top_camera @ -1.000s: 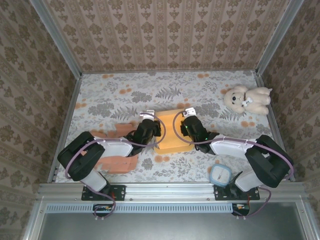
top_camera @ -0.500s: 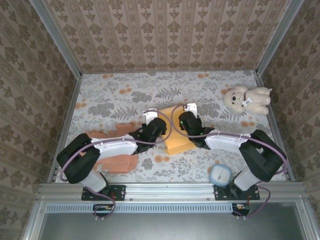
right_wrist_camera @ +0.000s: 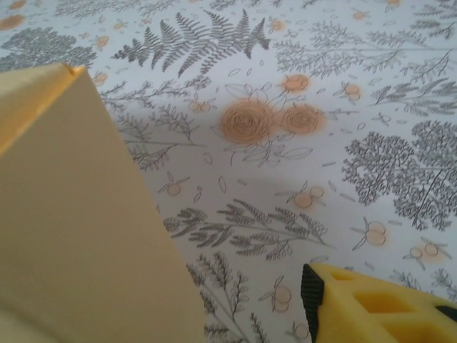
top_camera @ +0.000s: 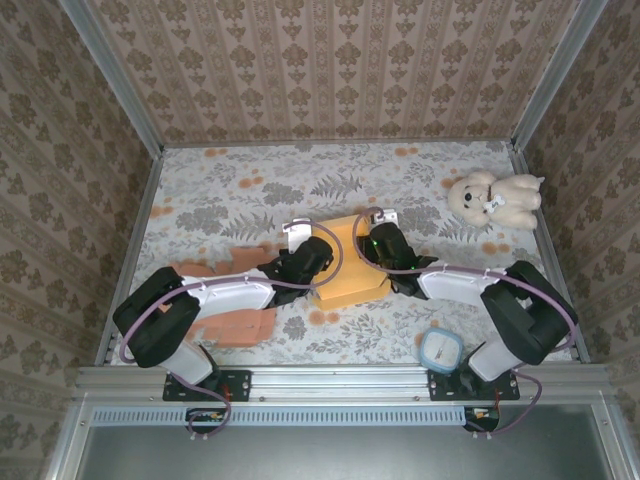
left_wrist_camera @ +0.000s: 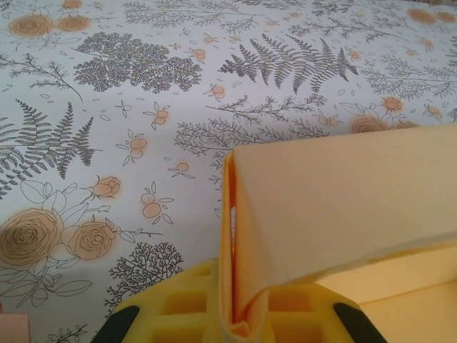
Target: Fold the paper box
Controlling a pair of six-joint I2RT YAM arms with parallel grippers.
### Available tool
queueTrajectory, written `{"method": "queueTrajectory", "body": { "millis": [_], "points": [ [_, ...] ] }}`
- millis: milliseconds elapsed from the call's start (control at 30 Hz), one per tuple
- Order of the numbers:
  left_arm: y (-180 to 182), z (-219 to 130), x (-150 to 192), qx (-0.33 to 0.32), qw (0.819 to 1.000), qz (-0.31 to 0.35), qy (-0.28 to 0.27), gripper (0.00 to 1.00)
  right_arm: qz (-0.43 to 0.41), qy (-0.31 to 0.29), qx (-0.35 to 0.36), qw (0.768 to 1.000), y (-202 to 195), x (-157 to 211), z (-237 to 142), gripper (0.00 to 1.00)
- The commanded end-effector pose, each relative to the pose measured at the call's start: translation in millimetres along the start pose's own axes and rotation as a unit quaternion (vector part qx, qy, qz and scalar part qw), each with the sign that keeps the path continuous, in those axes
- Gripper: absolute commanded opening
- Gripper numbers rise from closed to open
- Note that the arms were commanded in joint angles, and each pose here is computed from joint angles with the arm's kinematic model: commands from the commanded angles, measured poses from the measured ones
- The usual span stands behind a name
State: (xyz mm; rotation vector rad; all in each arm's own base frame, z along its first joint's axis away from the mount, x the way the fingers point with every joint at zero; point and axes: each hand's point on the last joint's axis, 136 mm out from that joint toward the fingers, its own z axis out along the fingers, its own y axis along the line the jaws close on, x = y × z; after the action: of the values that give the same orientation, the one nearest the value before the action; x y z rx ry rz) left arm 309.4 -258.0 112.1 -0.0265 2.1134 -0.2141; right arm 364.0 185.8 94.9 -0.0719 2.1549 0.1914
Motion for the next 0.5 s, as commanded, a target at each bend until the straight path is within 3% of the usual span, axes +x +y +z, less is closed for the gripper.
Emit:
{"method": "queueTrajectory", "body": {
  "millis": [0, 200, 467],
  "points": [
    [5.6, -0.5, -17.0, -0.020, 0.999, -0.013, -0.025, 0.00, 0.015, -0.001, -0.035, 0.999, 4.4, -3.2, -13.7, 0.59],
    [2.8, 5.8, -18.5, -0.018, 1.000, -0.012, -0.022, 0.00, 0.022, -0.006, -0.075, 0.997, 11.0, -10.7, -41.4, 0.62],
    [-0.5, 9.7, -18.2, -0.014, 1.000, -0.011, -0.019, 0.00, 0.013, -0.022, -0.068, 0.997, 4.0, -22.2, -60.8, 0.61]
  ]
}}
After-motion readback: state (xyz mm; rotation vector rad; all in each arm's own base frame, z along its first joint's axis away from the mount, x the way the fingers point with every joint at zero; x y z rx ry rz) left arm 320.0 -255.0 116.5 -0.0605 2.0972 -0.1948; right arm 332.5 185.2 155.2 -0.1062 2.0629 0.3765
